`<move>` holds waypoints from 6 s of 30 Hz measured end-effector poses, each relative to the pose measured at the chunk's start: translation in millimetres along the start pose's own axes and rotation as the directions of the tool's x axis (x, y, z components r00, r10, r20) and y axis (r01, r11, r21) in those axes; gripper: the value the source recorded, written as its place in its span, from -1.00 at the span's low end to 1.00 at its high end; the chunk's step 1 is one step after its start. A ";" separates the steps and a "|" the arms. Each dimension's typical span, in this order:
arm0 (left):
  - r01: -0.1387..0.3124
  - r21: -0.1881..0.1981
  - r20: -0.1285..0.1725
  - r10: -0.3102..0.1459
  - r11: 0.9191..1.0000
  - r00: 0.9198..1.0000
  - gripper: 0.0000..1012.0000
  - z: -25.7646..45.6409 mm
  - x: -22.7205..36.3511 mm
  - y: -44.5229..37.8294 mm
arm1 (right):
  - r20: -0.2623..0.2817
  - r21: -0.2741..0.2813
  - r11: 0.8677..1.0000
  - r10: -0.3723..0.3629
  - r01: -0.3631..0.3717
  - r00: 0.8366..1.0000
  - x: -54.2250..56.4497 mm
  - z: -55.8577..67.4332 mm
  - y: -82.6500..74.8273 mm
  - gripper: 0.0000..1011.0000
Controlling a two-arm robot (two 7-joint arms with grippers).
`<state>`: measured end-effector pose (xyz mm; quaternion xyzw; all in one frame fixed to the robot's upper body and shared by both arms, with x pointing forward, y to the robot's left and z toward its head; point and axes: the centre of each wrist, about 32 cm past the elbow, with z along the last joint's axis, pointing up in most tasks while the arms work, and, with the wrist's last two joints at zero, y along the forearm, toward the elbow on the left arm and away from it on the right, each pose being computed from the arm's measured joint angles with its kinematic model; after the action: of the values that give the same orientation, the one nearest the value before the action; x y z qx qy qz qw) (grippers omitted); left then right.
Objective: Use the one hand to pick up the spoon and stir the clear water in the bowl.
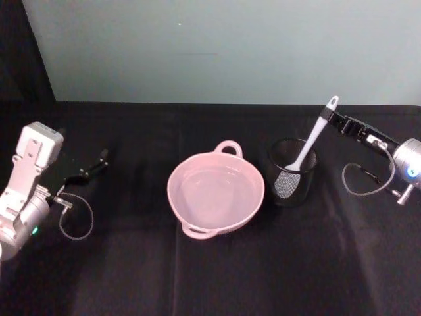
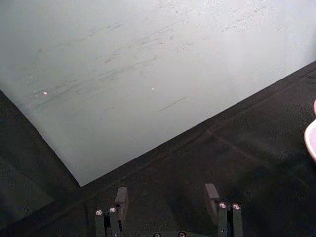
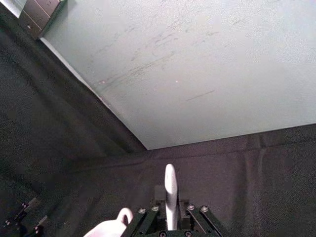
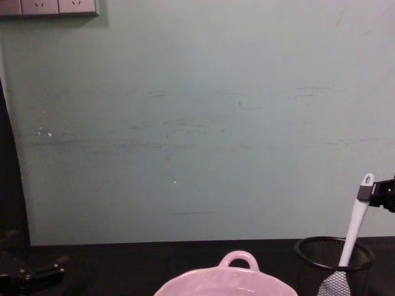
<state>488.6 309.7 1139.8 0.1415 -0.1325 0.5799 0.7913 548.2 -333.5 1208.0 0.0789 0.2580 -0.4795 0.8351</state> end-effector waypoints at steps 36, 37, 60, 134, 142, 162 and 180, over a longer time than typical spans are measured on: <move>0.000 0.000 0.000 0.000 1.000 1.000 1.00 0.0 0.0 0.0 | 0.495 0.093 0.984 0.085 -0.150 0.865 -76.3 80.8 -26.2 -0.78; 0.000 0.000 0.000 0.000 1.000 1.000 1.00 0.0 0.0 0.0 | 0.499 0.091 0.982 0.101 -0.168 0.861 -80.6 82.7 -24.5 -0.78; 0.000 0.000 0.000 0.000 1.000 1.000 1.00 0.0 0.0 0.0 | 0.525 -0.094 0.891 0.423 -0.443 0.739 -104.3 21.7 24.5 -0.78; 0.000 0.000 0.000 0.000 1.000 1.000 1.00 0.0 0.0 0.0 | 0.485 -0.021 0.915 0.363 -0.404 0.796 -95.4 -79.8 35.0 -0.78; 0.000 0.000 0.000 0.000 1.000 1.000 1.00 0.0 0.0 0.0 | 0.495 0.018 0.915 0.343 -0.404 0.798 -101.7 -95.4 55.8 -0.78; 0.000 0.000 0.000 0.000 1.000 1.000 1.00 0.0 0.0 0.0 | 0.606 0.176 0.948 0.110 -0.267 0.788 -85.0 -95.2 59.0 -0.78; 0.000 0.000 0.000 0.000 1.000 1.000 1.00 0.0 0.0 0.0 | 0.551 0.069 0.931 0.264 -0.358 0.792 -103.4 -99.0 17.0 -0.78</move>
<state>488.6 309.7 1139.8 0.1415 -0.1325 0.5799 0.7913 485.3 -208.4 1173.8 0.0550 -0.0420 -0.3579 0.9312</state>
